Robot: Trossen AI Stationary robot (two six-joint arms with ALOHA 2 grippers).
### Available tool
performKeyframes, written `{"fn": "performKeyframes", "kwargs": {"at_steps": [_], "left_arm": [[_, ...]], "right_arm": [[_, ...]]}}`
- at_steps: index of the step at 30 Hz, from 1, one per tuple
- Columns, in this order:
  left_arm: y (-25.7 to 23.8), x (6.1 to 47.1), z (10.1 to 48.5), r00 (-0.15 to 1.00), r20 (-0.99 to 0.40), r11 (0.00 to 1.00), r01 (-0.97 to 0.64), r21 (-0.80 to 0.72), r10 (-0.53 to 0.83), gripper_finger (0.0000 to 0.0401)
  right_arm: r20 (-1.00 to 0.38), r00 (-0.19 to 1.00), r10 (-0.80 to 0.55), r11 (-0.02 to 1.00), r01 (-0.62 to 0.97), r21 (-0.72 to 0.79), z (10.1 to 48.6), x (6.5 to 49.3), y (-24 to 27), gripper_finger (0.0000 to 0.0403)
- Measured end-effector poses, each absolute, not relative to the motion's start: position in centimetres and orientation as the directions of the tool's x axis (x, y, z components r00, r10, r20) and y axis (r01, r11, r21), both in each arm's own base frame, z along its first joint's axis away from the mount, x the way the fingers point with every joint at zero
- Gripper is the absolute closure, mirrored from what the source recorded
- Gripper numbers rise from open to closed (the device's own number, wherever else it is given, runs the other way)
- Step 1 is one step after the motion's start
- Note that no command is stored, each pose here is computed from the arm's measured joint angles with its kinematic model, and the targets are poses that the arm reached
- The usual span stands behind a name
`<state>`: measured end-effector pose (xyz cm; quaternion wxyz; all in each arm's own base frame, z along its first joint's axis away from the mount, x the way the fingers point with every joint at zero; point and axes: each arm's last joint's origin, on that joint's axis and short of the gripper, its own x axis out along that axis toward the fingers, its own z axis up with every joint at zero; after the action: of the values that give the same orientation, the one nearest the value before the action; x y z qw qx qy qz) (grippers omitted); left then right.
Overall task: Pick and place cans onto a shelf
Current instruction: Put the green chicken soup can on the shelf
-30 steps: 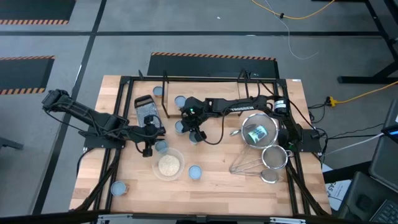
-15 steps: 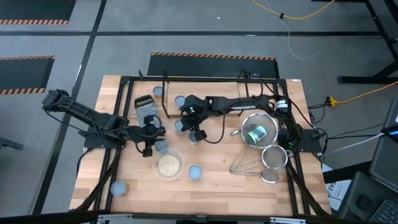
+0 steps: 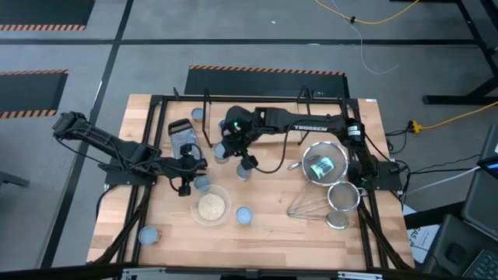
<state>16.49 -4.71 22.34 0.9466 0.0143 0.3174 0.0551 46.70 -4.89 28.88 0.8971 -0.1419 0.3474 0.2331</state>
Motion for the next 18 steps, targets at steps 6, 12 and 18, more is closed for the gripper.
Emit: {"fn": "performKeyframes", "kwargs": {"at_steps": [6,12,18], "left_arm": [[-4.7,16.5,22.3,0.792,-0.599,0.994,-0.095,0.062,0.113,0.0327],[-4.7,16.5,22.3,0.792,-0.599,0.994,-0.095,0.063,0.113,0.033],[-4.7,16.5,22.3,0.792,-0.599,0.994,-0.095,0.063,0.113,0.0328]], "right_arm": [[-0.652,0.7,0.292,0.862,-0.488,-0.138,33.6,46.0,-6.3,0.0394],[-0.602,0.769,0.215,0.875,-0.426,-0.231,36.9,44.9,-9.6,0.0394],[-0.57,0.817,0.092,0.903,-0.31,-0.298,37.4,44.0,-14.3,0.0393]]}}
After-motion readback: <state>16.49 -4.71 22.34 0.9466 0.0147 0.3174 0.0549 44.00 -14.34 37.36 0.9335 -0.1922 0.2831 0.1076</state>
